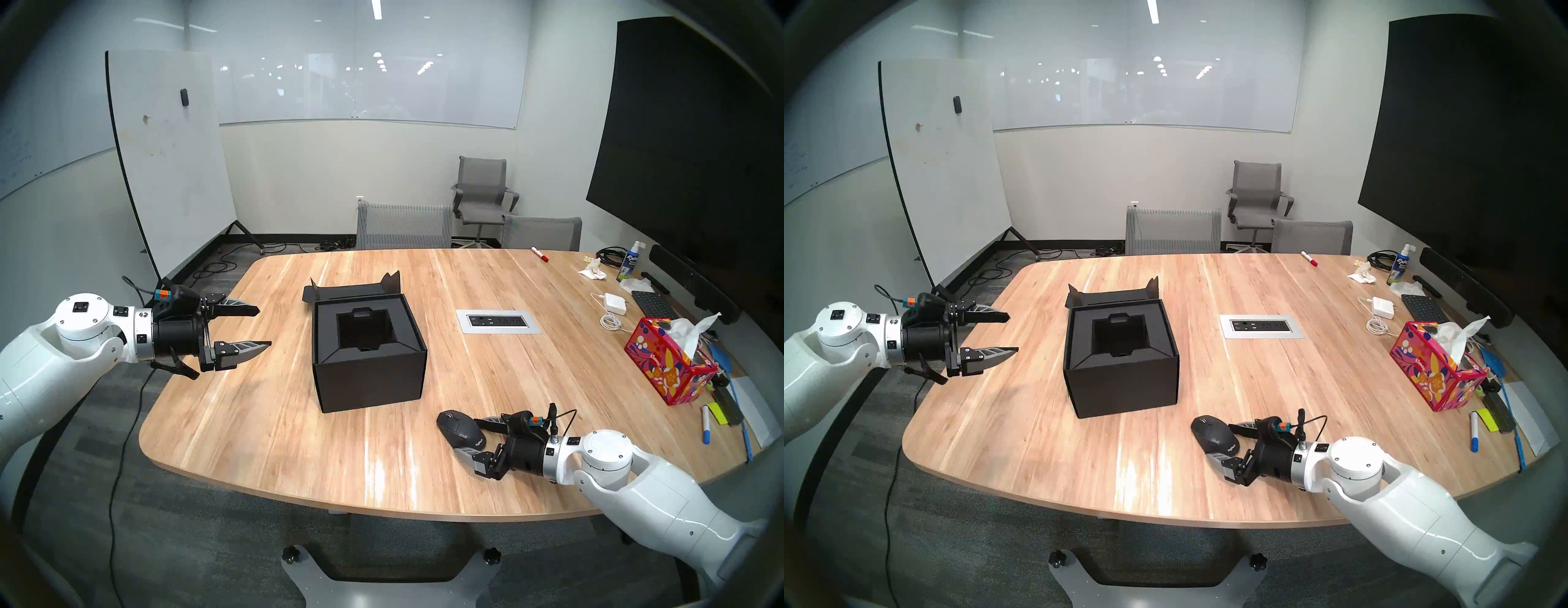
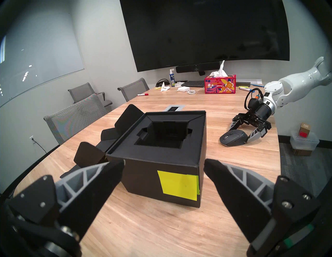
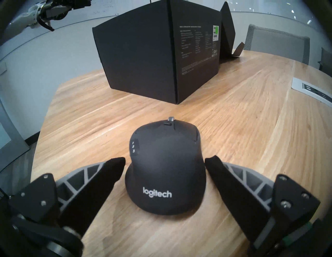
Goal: Open the box and place the mouse inside
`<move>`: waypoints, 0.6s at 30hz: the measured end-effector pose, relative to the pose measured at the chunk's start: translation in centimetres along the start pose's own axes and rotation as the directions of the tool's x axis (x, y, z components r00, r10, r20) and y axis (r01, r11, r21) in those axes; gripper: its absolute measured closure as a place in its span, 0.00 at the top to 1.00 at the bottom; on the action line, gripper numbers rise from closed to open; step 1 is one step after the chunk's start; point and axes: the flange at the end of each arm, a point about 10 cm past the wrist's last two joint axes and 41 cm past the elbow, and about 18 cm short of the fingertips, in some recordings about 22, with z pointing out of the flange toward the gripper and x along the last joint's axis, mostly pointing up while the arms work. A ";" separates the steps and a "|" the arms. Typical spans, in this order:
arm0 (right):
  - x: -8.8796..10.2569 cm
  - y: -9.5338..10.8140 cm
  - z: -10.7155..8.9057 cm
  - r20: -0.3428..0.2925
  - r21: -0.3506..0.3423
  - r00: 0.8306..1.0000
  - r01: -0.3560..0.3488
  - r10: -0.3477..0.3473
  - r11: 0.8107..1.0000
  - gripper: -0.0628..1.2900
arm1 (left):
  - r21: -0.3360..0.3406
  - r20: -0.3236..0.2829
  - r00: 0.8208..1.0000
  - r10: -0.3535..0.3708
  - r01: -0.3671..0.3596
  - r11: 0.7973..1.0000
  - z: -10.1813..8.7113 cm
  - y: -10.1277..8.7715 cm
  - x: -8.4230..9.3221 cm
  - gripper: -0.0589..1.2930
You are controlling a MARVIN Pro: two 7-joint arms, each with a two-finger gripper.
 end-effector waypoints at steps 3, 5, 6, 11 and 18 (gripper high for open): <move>0.2 0.0 0.1 -0.003 0.002 1.000 0.007 -0.007 1.000 0.94 | 0.000 0.000 1.000 0.000 0.000 1.000 0.0 0.0 0.0 0.93; 0.2 0.0 0.1 -0.002 0.003 1.000 0.010 -0.010 1.000 0.93 | 0.000 0.000 1.000 0.000 0.000 1.000 0.0 0.0 0.0 0.93; 0.2 0.0 0.1 -0.002 0.003 1.000 0.011 -0.011 1.000 0.74 | 0.000 0.000 1.000 0.000 0.000 1.000 0.0 0.0 0.0 0.93; 0.8 -0.1 0.0 -0.002 0.002 1.000 0.024 -0.024 1.000 0.45 | 0.000 0.000 1.000 0.000 0.000 1.000 0.0 0.0 0.0 0.93; 2.4 -0.2 -0.8 0.002 -0.015 0.999 0.046 -0.046 0.999 0.45 | 0.000 0.000 1.000 0.000 0.000 1.000 0.0 0.0 0.0 0.93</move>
